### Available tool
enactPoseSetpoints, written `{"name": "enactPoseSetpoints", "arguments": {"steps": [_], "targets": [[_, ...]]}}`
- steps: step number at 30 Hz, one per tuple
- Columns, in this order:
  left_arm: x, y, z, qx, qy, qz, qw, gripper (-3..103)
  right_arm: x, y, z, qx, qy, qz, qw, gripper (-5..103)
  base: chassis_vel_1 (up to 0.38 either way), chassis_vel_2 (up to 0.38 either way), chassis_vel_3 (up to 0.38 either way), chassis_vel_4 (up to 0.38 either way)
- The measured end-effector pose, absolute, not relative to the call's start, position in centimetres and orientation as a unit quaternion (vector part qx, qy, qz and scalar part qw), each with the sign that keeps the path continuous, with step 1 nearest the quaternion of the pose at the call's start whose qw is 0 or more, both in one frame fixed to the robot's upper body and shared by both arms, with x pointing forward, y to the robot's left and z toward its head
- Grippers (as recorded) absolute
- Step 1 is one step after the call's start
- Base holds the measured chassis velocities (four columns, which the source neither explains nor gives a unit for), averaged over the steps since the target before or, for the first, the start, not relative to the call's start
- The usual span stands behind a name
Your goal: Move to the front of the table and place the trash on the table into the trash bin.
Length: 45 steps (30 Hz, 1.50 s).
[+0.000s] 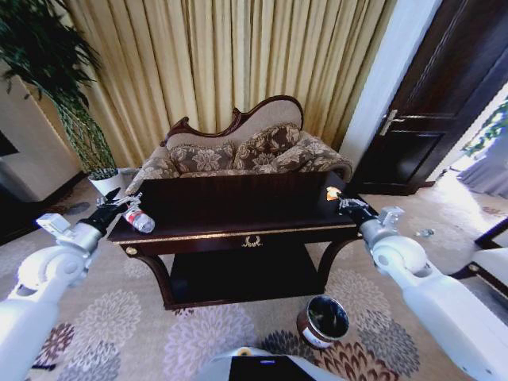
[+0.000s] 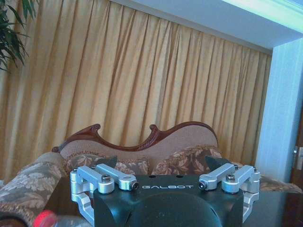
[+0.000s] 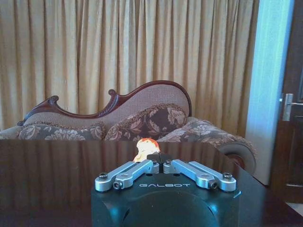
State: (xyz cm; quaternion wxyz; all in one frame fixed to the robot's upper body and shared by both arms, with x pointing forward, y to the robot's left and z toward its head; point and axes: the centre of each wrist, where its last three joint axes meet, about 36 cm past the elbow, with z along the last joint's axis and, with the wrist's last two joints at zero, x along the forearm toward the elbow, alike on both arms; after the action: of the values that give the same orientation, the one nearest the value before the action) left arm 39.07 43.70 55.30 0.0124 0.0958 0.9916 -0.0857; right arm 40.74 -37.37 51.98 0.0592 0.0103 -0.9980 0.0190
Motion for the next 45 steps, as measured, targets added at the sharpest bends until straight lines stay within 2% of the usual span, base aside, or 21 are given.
{"name": "enactPoseSetpoints", "arguments": {"steps": [11, 13, 22, 30, 33, 45], "targets": [[38.6, 42.6, 55.3, 0.082, 0.994, -0.077, -0.002, 100, 40.2, -37.2, 50.7, 0.009, -0.998, 0.034, 0.053, 0, 0.29, -0.292, -0.273, 0.295], [38.2, 41.9, 55.2, 0.066, 0.995, -0.067, -0.016, 100, 39.3, -37.1, 49.1, 0.007, -0.995, 0.044, 0.084, 0, 0.18, -0.218, -0.144, 0.209], [36.9, 40.2, 53.5, 0.048, 0.997, -0.044, -0.03, 100, 37.7, -36.2, 41.9, -0.024, -0.984, 0.075, 0.16, 0, 0.028, -0.026, -0.032, 0.041], [35.7, 39.7, 52.4, 0.042, 0.997, -0.046, -0.041, 100, 37.5, -34.6, 36.3, -0.037, -0.972, 0.085, 0.217, 0, -0.016, 0.03, 0.032, -0.023], [35.2, 39.5, 52.4, 0.043, 0.997, -0.046, -0.04, 100, 37.8, -34.4, 33.1, -0.048, -0.962, 0.114, 0.242, 0, 0.0, 0.0, 0.0, 0.0], [33.7, 40.1, 53.4, 0.035, 0.998, -0.041, -0.033, 100, 40.9, -33.2, 29.0, -0.085, -0.958, 0.123, 0.244, -1, 0.0, 0.0, 0.0, 0.0]]}}
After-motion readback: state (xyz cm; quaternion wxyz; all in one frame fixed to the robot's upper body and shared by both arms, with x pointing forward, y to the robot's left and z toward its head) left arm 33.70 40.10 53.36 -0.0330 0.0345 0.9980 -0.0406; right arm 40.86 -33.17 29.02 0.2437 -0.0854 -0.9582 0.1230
